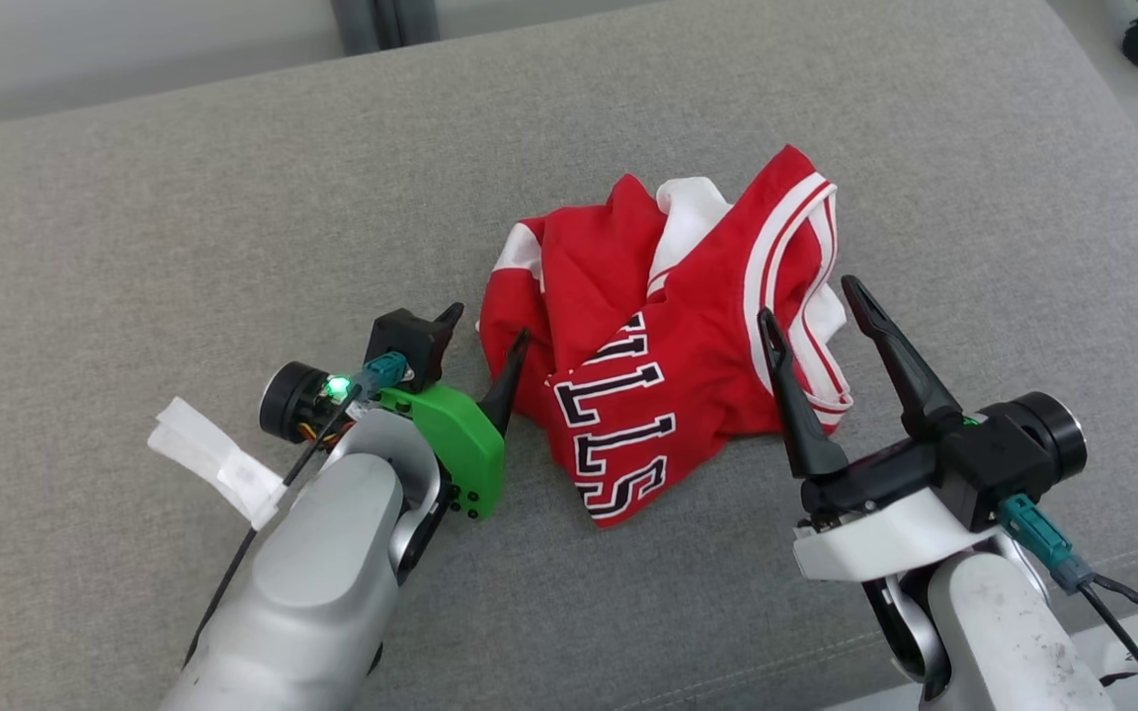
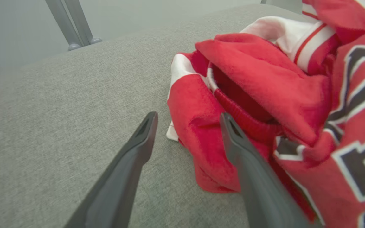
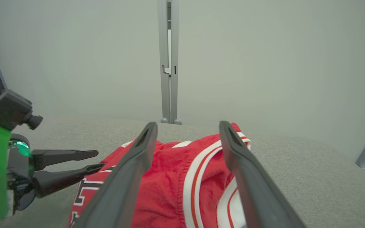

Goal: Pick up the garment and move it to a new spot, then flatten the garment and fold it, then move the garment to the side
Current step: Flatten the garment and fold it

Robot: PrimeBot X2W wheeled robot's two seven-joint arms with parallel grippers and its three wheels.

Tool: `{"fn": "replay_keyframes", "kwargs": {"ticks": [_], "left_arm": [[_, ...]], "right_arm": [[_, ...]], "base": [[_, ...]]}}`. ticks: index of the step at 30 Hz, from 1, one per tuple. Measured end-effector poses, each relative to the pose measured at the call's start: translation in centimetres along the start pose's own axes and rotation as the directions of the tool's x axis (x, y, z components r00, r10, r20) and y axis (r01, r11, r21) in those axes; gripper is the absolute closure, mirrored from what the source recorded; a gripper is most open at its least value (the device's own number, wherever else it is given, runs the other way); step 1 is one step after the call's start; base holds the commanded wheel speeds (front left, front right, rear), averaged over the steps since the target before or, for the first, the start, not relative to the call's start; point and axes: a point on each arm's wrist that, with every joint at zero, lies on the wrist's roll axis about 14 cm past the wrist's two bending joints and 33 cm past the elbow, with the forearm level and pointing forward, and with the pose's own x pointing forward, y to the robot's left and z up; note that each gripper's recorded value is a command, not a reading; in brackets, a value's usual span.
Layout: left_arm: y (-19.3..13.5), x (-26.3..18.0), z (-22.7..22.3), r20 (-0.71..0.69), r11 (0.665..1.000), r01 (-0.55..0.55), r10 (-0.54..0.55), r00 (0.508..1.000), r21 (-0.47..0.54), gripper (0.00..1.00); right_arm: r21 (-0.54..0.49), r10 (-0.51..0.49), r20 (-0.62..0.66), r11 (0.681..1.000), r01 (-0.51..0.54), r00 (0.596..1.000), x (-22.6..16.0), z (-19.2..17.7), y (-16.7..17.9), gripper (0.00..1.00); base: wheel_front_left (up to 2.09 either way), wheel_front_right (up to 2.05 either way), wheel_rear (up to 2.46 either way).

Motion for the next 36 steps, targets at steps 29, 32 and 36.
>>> {"fn": "replay_keyframes", "kwargs": {"ticks": [29, 32, 36], "left_arm": [[4.5, -6.7, 19.0, 0.561, 0.997, -0.040, 0.071, 0.825, -0.067, 1.00], [8.5, -10.5, 21.4, 0.613, 0.983, -0.178, 0.166, 0.772, -0.042, 1.00], [13.0, -15.7, 23.8, 0.659, 0.937, -0.347, 0.276, 0.699, -0.024, 1.00]], "right_arm": [[0.015, 0.048, 0.003, 0.999, -0.048, 0.999, -1.2, 0.4, 1.9, 0.00], [0.022, 0.078, 0.013, 0.997, -0.078, 0.997, -1.2, 0.7, 3.0, 0.00], [0.016, 0.117, 0.031, 0.993, -0.118, 0.993, -0.7, 1.2, 4.0, 0.00]], "base": [[0.00, 0.00, 0.00], [0.00, 0.00, 0.00], [0.00, 0.00, 0.00]]}}
